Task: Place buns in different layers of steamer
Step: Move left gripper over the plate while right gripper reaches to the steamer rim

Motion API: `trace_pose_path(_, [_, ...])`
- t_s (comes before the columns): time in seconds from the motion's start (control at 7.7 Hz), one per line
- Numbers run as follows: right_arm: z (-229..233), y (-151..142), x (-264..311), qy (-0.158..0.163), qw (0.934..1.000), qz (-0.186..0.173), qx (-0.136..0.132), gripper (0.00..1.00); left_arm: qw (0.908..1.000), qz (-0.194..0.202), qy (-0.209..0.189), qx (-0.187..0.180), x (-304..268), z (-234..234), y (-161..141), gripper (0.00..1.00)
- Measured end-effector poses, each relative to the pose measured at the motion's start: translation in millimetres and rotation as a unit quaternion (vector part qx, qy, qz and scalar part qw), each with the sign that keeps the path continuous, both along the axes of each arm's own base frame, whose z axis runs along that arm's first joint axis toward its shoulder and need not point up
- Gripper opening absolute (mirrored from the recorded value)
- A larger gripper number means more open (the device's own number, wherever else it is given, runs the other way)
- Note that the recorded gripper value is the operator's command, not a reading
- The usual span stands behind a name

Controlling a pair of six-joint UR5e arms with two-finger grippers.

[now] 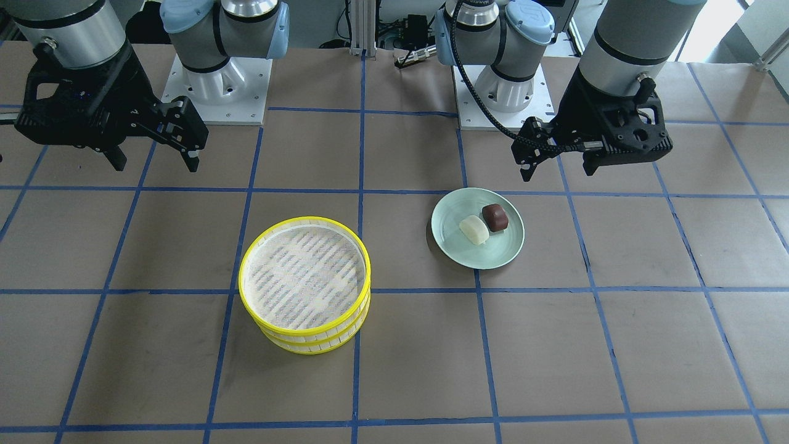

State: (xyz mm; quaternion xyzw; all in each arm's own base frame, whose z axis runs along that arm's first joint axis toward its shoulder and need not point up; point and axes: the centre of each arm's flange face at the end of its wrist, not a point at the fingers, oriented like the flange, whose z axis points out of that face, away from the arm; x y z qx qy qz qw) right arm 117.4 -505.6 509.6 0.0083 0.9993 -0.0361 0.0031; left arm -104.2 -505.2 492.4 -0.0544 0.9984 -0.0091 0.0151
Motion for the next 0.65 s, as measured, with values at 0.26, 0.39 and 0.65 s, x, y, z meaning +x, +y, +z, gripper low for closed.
trace_pose_path(0.26, [0.1,-0.1,0.0,0.0,1.0,0.0,0.0,1.0,1.0,0.002,-0.001,0.005,1.7,-4.8,-1.6,1.0])
trace_pose_path(0.39, [0.0,0.0,0.0,0.0,1.0,0.0,0.0,1.0,0.9998,0.012,0.0,0.014,2.9,-19.6,-8.8,1.0])
trace_pose_path(0.65, [-2.4,-0.5,0.1,-0.001,1.0,0.0,0.002,1.0,0.9957,0.088,0.01,0.029,2.4,-90.7,-33.5,1.0])
